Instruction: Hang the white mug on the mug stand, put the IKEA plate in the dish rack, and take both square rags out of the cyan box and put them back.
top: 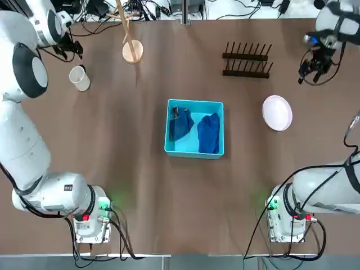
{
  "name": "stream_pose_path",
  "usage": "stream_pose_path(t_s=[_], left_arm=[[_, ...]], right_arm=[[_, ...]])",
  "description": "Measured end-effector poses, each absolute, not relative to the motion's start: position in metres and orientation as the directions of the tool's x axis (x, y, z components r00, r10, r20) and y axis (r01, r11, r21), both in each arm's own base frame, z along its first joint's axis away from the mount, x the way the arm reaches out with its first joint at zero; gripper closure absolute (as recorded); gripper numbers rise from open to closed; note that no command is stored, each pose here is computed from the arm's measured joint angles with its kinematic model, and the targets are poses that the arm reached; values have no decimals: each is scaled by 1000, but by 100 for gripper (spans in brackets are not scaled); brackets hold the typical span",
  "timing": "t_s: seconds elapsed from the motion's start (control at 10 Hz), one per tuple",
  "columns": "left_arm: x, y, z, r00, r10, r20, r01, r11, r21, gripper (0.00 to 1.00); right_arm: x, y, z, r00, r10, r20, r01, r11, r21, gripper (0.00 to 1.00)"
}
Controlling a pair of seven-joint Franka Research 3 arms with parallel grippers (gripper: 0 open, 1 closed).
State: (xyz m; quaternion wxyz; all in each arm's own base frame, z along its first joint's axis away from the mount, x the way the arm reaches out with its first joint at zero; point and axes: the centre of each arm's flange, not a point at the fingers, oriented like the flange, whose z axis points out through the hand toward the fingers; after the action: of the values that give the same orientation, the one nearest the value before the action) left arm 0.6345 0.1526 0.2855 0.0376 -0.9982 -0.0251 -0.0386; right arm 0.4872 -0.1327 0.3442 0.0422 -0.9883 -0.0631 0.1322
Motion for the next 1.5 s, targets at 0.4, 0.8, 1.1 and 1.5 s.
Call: stream_pose_path(t_s=[0.4,0.8,1.1,1.5], left_arm=[[603,184,247,1000,-4,10,-3,-997,-81,1],[587,201,235,1000,-17,17,-17,-1000,0,33],[590,195,236,999,-6,33,-7,-1000,18,79],[601,189,271,995,-18,102,-19,-1000,12,94]], right_arm=[[478,-142,288,979,130,-154,123,-991,-58,1],[478,-140,221,988,136,-69,136,-991,-9,5],[479,-138,206,988,142,-68,142,-990,-7,10],[478,-137,195,987,144,-66,144,-990,-5,15]])
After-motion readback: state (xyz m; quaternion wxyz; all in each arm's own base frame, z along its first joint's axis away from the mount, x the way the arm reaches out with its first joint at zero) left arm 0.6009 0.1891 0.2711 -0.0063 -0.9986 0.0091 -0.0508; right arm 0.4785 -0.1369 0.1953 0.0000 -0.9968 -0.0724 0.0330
